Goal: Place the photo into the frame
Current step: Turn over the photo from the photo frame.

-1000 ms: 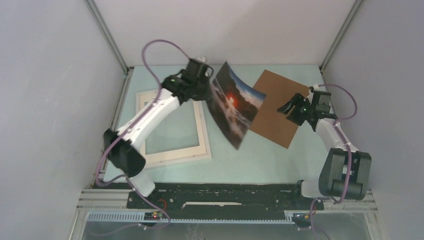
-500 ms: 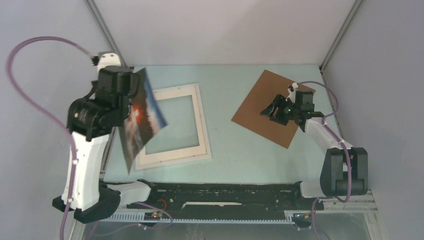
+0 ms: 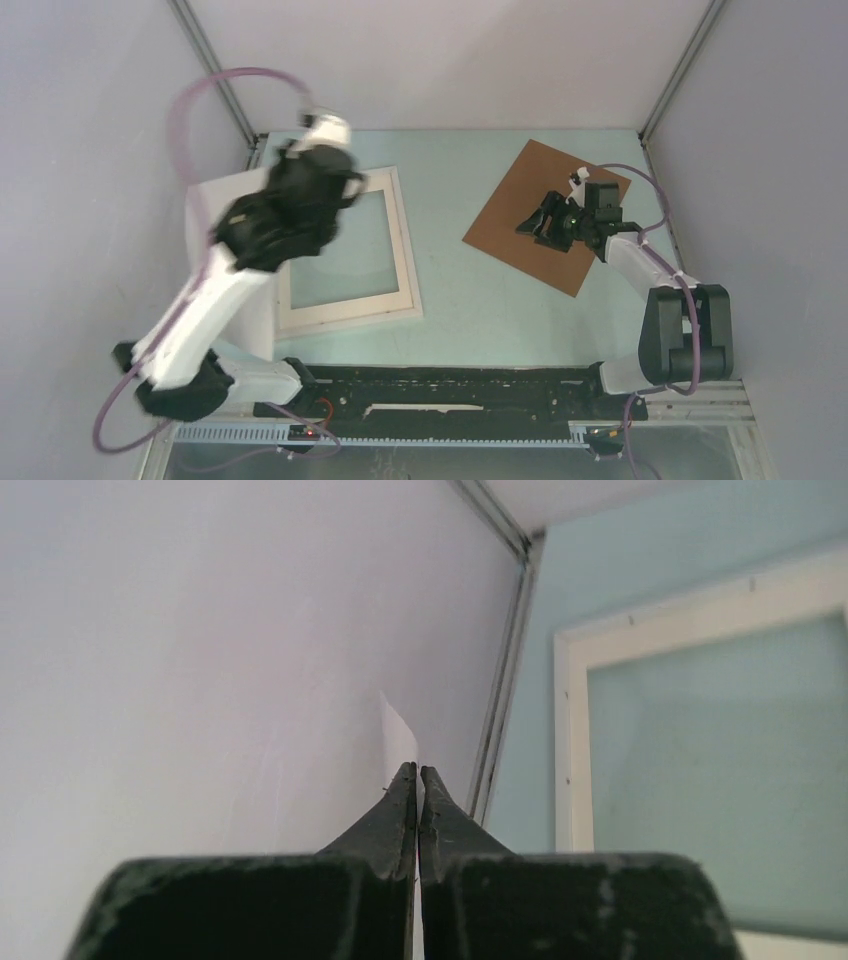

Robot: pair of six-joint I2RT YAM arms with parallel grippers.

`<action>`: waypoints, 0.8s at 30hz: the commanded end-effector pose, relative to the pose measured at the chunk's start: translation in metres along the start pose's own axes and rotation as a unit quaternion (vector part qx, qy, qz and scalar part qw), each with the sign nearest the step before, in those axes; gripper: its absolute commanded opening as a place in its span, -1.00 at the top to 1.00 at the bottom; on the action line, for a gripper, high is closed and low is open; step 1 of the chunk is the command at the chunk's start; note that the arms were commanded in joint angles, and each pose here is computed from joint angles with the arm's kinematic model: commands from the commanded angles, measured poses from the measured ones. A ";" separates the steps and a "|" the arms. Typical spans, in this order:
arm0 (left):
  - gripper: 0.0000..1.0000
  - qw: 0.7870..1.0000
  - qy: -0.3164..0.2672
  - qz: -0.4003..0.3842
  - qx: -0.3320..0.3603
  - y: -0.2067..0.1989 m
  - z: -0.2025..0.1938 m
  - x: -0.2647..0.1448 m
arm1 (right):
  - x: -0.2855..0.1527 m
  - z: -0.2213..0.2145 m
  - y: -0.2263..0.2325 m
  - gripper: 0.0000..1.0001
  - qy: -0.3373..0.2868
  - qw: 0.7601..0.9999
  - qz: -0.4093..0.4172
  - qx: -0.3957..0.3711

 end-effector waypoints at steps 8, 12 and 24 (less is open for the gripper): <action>1.00 0.966 -0.007 -0.133 0.223 -0.238 -0.008 0.049 | 0.005 -0.004 0.005 -0.42 0.005 1.000 0.007 -0.015; 1.00 0.954 -0.018 -0.170 0.246 -0.293 -0.018 0.037 | 0.011 -0.006 0.006 -0.42 0.012 1.000 0.009 -0.019; 1.00 0.903 -0.073 -0.285 0.313 -0.381 -0.051 -0.023 | 0.023 -0.007 0.009 -0.43 0.055 0.997 0.047 0.003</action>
Point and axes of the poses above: each gripper's point midway between its finger pads, its own x axis out along the fingers, its own y axis along the line the jaws close on, z = x × y, the point moved 9 cm from there along -x, back along the fingers, and after that the axes turned 12 degrees about x, right-handed, at the moved point
